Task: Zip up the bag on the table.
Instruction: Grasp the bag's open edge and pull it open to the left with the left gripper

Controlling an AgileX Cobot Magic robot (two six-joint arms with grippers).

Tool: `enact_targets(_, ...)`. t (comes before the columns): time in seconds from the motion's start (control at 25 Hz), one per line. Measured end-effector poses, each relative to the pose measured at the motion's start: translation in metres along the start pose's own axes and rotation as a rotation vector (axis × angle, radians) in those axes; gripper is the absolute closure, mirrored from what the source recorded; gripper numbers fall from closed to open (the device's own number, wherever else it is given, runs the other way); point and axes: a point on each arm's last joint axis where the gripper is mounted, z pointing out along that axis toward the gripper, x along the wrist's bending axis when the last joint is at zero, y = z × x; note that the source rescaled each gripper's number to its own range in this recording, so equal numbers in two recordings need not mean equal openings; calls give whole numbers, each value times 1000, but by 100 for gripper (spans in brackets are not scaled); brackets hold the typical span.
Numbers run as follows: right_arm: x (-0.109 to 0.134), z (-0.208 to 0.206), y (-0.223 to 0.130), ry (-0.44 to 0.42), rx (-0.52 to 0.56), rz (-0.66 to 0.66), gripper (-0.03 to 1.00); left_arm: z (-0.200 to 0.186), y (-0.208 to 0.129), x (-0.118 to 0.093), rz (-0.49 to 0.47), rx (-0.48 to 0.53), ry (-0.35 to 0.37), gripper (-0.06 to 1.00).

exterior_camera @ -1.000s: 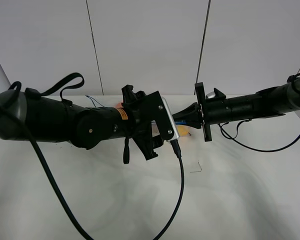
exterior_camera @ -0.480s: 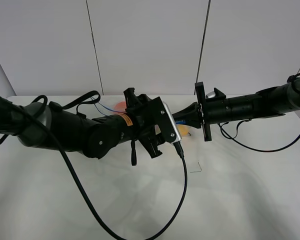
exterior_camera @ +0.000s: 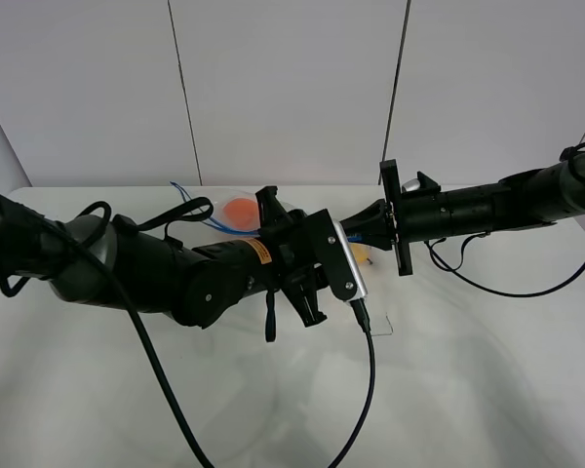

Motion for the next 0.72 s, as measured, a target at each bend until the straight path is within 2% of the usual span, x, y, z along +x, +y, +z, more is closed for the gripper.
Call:
enact_targets(0.32, 0, 0, 0, 0, 0, 0, 97, 0, 0, 1, 0, -4, 6, 52)
enact_targets(0.52, 0, 0, 0, 0, 0, 0, 97, 0, 1, 1, 0, -6, 9, 71)
enact_targets(0.72, 0, 0, 0, 0, 0, 0, 97, 0, 1, 1, 21, -7, 9, 80)
